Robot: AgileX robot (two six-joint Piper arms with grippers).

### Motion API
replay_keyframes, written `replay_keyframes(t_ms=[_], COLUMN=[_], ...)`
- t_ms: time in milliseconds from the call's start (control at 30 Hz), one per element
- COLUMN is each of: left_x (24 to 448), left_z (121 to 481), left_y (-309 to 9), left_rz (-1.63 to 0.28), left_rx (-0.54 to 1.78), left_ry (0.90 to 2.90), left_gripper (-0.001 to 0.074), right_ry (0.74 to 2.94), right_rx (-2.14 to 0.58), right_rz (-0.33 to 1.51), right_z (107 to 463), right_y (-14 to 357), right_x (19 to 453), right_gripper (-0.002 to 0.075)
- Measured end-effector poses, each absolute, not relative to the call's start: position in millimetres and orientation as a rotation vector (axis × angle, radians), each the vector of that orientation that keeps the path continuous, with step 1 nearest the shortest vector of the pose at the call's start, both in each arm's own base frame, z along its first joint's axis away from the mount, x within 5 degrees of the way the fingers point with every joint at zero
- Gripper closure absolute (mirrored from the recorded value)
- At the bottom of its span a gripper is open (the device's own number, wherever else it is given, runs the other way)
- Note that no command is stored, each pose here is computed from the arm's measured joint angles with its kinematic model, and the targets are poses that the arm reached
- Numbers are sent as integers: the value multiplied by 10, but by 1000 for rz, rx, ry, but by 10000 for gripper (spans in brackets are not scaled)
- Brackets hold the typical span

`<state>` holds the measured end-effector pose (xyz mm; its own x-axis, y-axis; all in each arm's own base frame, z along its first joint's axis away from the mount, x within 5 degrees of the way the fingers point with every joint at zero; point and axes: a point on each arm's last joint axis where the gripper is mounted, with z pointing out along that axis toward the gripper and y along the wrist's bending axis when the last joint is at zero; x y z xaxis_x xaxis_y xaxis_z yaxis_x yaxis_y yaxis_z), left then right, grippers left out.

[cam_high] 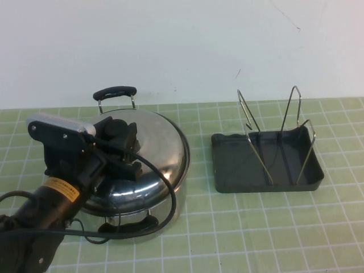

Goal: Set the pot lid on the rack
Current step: Open the pot, then hand over the pot lid

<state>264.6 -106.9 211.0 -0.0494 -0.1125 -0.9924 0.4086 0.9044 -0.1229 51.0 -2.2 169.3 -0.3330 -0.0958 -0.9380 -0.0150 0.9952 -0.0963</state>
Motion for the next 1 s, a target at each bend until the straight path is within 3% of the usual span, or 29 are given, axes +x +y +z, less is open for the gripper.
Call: replay_keyframes(t_ms=[200,333,600,667,867,1000], left_x=[2628,2509,2124,2084,2047,2061], left_z=[2182,2497,3103,3119,3064,3018], left_y=[-1063,-1027,-970,-1004,-1114,-1150], left_rz=[-439,-516,-952,-1054,-1140,-1157], left_rx=[229,176,3,2,111,142], left_ry=[1534,1424,1212,1223,1262,1276], left_gripper=[413,413,413,413,413,413], right_ry=[1909,1909,1907,1893,1743,1714], right_rx=[-79,-79,-65,17,611,656], right_rz=[-82,-82,-73,24,732,787], right_z=[1693,1693,1695,1703,1783,1801], right_y=[-22,-22,-23,2,152,158], right_x=[510,510,511,516,531,533], right_gripper=[727,727,727,727,727,727])
